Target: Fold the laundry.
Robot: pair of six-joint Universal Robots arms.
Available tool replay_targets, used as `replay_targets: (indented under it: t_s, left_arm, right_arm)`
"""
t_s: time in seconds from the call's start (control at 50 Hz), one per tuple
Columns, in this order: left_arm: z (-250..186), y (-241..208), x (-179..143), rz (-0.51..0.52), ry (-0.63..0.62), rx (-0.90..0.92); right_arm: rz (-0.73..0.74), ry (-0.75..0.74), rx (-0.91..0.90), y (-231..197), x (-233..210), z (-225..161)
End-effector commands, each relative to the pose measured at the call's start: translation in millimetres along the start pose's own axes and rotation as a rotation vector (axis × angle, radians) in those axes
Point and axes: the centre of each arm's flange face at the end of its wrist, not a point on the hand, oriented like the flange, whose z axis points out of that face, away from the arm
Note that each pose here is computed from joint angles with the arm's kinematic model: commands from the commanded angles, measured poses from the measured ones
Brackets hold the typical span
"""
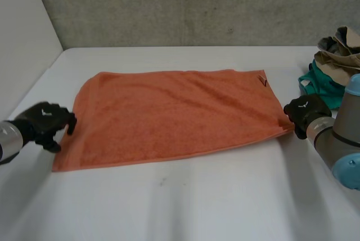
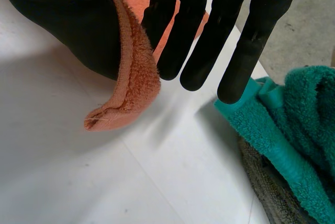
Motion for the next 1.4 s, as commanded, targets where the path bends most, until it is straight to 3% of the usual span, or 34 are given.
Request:
replay_targets:
  t_s: [0.02, 0.24, 0.52, 0.88, 1.12, 1.4]
  left_arm:
    - [1.0, 17.3, 20.5, 0.028, 0.134, -0.101]
    - [12.3, 18.1, 38.7, 0.037, 0.202, -0.092]
    - [20.8, 13.4, 50.2, 0.083, 0.195, -0.037]
    - [35.0, 8.4, 39.7, 0.139, 0.068, 0.026]
    - [-4.1, -25.1, 59.3, 0.009, 0.207, 0.111]
    - [18.4, -14.6, 88.7, 0.102, 0.218, 0.058]
  right_arm:
    - [0.001, -0.002, -0.004, 1.0, -0.1, 1.4]
    - [0.001, -0.004, -0.007, 2.0, -0.9, 1.0]
    - [0.000, -0.016, -0.012, 3.2, -4.5, -0.8]
    - [0.001, -0.022, -0.008, -1.7, -4.6, -6.6]
    - [0.038, -0.055, -0.042, -7.1, -0.9, -17.6]
    - [0.045, -0.050, -0.050, -4.3, 1.0, -15.7]
